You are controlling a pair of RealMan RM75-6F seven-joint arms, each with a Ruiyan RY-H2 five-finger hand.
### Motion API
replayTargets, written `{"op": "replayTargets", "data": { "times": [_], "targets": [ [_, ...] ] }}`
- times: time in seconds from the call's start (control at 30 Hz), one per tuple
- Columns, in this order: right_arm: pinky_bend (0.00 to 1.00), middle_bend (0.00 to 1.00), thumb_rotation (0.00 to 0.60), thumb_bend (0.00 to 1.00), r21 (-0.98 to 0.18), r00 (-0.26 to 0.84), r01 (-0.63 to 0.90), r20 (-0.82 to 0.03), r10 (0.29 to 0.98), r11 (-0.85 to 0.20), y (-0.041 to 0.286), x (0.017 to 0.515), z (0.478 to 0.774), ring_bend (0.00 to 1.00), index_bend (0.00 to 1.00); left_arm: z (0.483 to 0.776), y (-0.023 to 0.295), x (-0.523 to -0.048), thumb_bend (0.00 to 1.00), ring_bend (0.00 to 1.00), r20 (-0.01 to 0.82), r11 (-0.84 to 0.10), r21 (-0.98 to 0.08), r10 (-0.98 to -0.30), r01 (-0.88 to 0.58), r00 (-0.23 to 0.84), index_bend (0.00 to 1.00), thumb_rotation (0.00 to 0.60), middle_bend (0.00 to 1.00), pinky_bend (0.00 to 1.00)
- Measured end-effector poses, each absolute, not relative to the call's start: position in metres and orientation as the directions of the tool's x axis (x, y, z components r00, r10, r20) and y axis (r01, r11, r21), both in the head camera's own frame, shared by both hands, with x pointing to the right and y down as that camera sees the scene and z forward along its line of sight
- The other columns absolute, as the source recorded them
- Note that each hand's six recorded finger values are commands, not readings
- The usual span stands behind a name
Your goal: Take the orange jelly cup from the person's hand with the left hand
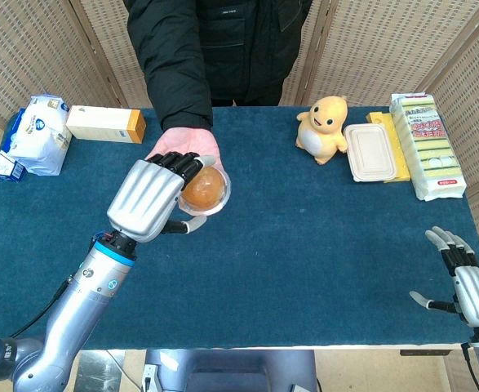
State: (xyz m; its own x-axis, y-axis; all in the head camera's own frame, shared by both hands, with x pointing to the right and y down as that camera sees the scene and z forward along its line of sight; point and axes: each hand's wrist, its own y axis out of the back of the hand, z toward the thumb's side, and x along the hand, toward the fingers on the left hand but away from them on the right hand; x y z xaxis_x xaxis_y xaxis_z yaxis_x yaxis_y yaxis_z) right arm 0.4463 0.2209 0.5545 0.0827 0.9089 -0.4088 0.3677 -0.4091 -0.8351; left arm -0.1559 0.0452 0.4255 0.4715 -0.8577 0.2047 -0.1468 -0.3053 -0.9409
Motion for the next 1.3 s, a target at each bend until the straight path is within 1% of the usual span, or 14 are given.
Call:
{"op": "replayTargets", "data": {
  "times": [0.23, 0.33, 0.43, 0.57, 0.73, 0.87, 1.13, 1.17, 1.23, 1.27, 1.3],
  "targets": [
    [0.05, 0.03, 0.600, 0.10, -0.835, 0.085, 0.365, -0.410, 0.908, -0.411, 0.222, 0.445, 0.554, 0.05, 0.07, 0.423, 0.052, -0.166, 0.19, 0.35, 0.173, -0.278, -0.950, -0.849, -0.142, 0.499, 0.37, 0.600, 0.50, 0.46],
    [0.05, 0.03, 0.600, 0.10, -0.835, 0.086, 0.365, -0.411, 0.908, -0.412, 0.222, 0.445, 0.555, 0.05, 0.07, 0.431, 0.062, -0.179, 0.19, 0.35, 0.194, -0.290, -0.950, -0.842, -0.118, 0.504, 0.37, 0.600, 0.50, 0.46],
    [0.05, 0.03, 0.600, 0.10, -0.834, 0.087, 0.362, -0.414, 0.906, -0.416, 0.223, 0.444, 0.555, 0.05, 0.07, 0.447, 0.075, -0.199, 0.19, 0.35, 0.240, -0.320, -0.944, -0.837, -0.084, 0.492, 0.37, 0.600, 0.50, 0.46],
    [0.05, 0.03, 0.600, 0.10, -0.833, 0.091, 0.354, -0.421, 0.903, -0.424, 0.224, 0.442, 0.557, 0.05, 0.07, 0.479, 0.090, -0.235, 0.19, 0.35, 0.311, -0.372, -0.927, -0.833, -0.047, 0.459, 0.37, 0.600, 0.50, 0.46],
    [0.05, 0.03, 0.600, 0.10, -0.832, 0.093, 0.345, -0.430, 0.898, -0.434, 0.225, 0.440, 0.559, 0.05, 0.07, 0.517, 0.097, -0.268, 0.19, 0.35, 0.372, -0.419, -0.908, -0.826, -0.020, 0.424, 0.37, 0.600, 0.50, 0.46],
    [0.05, 0.03, 0.600, 0.10, -0.829, 0.097, 0.339, -0.440, 0.892, -0.446, 0.226, 0.437, 0.562, 0.05, 0.07, 0.558, 0.099, -0.294, 0.19, 0.35, 0.432, -0.467, -0.884, -0.816, 0.001, 0.385, 0.37, 0.600, 0.50, 0.46],
    [0.05, 0.03, 0.600, 0.10, -0.826, 0.090, 0.335, -0.450, 0.889, -0.452, 0.226, 0.439, 0.564, 0.05, 0.07, 0.631, 0.099, -0.312, 0.19, 0.35, 0.538, -0.568, -0.823, -0.776, 0.008, 0.329, 0.37, 0.600, 0.49, 0.45],
    [0.05, 0.03, 0.600, 0.10, -0.826, 0.089, 0.335, -0.451, 0.888, -0.453, 0.225, 0.439, 0.564, 0.05, 0.07, 0.641, 0.100, -0.313, 0.19, 0.33, 0.552, -0.584, -0.812, -0.769, 0.000, 0.322, 0.37, 0.600, 0.48, 0.43],
    [0.05, 0.03, 0.600, 0.10, -0.825, 0.087, 0.336, -0.453, 0.887, -0.455, 0.225, 0.440, 0.565, 0.05, 0.07, 0.653, 0.100, -0.314, 0.17, 0.24, 0.571, -0.607, -0.795, -0.759, -0.019, 0.314, 0.32, 0.600, 0.36, 0.37],
    [0.05, 0.03, 0.600, 0.10, -0.825, 0.088, 0.335, -0.454, 0.887, -0.455, 0.225, 0.440, 0.565, 0.05, 0.07, 0.658, 0.100, -0.315, 0.15, 0.16, 0.580, -0.618, -0.785, -0.754, -0.035, 0.309, 0.24, 0.600, 0.25, 0.32],
    [0.05, 0.03, 0.600, 0.10, -0.824, 0.088, 0.335, -0.455, 0.886, -0.456, 0.225, 0.439, 0.565, 0.05, 0.07, 0.662, 0.100, -0.316, 0.14, 0.10, 0.585, -0.626, -0.779, -0.751, -0.045, 0.306, 0.17, 0.600, 0.18, 0.29]
  ]
}}
